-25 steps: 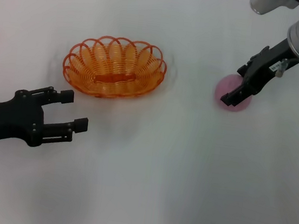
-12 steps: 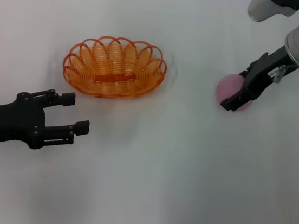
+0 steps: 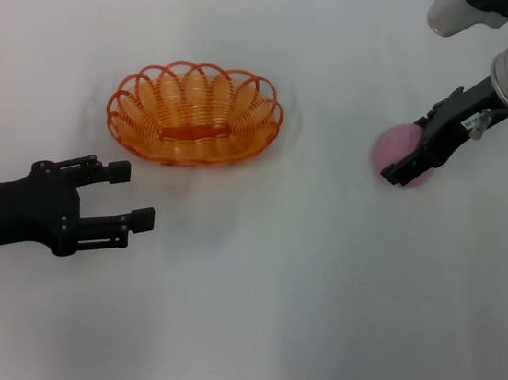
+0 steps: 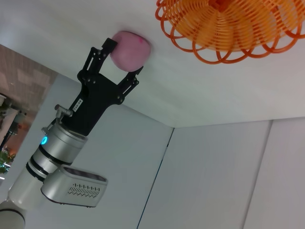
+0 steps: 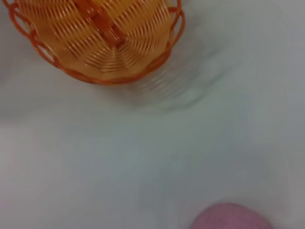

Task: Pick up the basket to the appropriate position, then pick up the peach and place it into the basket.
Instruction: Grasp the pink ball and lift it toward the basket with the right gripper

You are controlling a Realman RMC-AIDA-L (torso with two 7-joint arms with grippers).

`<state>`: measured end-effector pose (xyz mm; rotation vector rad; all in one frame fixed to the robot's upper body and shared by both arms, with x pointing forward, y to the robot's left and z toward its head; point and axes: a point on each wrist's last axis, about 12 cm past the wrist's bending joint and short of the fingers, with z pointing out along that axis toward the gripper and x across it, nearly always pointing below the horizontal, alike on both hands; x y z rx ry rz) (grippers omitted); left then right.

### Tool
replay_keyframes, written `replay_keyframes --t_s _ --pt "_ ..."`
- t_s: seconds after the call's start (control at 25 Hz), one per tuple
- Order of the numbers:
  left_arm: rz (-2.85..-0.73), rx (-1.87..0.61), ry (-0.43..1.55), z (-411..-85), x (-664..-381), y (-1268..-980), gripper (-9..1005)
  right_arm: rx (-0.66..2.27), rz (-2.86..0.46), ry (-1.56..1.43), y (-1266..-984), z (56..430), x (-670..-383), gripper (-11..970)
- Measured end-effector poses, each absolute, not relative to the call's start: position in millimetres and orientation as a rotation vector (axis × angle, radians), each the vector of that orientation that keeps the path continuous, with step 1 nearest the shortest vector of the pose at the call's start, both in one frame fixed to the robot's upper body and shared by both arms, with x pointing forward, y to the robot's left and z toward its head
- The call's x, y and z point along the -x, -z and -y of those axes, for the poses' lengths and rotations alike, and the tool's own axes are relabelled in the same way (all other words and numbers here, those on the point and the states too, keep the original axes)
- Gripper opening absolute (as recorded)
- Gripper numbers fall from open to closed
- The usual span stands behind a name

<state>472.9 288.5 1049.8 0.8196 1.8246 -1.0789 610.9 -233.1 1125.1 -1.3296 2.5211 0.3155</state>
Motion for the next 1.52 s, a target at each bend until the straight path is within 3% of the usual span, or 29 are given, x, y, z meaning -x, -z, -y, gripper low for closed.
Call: replay_keyframes --t_s 0.24,0.76,1.0,1.2,1.52 --pt "-1.823 -0.822 1.082 -287.9 -473.5 -1050.3 825 1.329 -2.520 -0.310 -1124.7 233.0 -611.2 945" --pt "-1.834 -0.863 1.049 -290.1 -476.6 -1051.4 824 1.330 -2.518 -0.310 -1124.4 232.3 -611.2 848" --pt "-1.912 -0.947 1.002 -296.4 -483.7 -1057.2 824 1.333 -2.515 -0.309 -1125.3 231.4 -611.9 611" --pt "-1.921 -0.954 0.977 -299.9 -486.8 -1060.8 825 1.331 -2.517 -0.309 -1124.7 232.2 -611.4 516" --pt "-1.923 -0.950 0.977 -300.1 -487.6 -1061.5 824 1.330 -2.523 -0.313 -1123.8 233.2 -610.3 516"
